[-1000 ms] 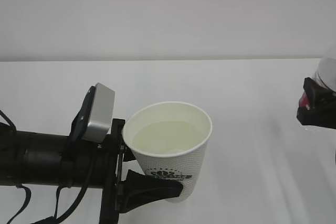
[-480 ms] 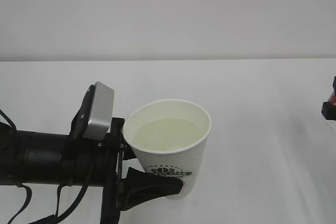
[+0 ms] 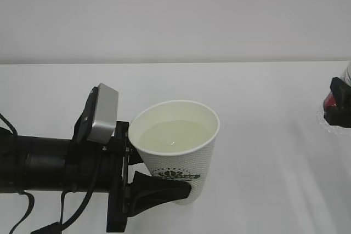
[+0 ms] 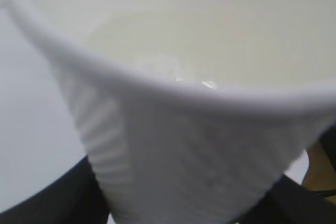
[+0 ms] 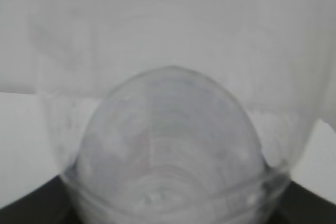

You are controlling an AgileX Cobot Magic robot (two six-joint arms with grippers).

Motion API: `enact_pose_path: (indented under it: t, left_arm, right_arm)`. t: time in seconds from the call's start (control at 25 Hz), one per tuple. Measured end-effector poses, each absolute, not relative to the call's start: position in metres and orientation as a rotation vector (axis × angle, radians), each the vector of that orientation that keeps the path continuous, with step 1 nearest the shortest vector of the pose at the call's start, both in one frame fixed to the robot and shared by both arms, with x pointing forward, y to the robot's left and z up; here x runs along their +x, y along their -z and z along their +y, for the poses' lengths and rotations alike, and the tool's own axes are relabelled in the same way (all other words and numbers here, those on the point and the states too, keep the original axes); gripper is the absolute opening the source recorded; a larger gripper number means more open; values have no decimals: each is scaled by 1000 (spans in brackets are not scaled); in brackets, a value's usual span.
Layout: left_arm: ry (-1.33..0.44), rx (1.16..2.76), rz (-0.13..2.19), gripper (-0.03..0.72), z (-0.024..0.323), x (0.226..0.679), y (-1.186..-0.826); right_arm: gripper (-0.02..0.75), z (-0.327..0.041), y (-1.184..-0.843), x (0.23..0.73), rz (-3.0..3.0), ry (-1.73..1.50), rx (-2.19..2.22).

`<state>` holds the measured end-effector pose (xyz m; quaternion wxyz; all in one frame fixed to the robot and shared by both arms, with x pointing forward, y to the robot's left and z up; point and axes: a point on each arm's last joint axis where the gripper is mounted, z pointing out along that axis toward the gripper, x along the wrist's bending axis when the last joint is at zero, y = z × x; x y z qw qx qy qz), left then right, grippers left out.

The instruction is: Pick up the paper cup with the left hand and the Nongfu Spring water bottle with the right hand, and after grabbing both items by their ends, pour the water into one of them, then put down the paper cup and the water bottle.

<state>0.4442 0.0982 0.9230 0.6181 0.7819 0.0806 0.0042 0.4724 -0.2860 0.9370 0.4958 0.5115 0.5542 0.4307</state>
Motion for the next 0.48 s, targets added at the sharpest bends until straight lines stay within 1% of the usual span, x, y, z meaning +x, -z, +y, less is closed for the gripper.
enact_pose_path:
  t: [0.48]
  left_arm:
    - [-10,1800,186,459,98,444,-923]
  right_arm:
    - [451,-281,-937,484,1363,-1087,1218]
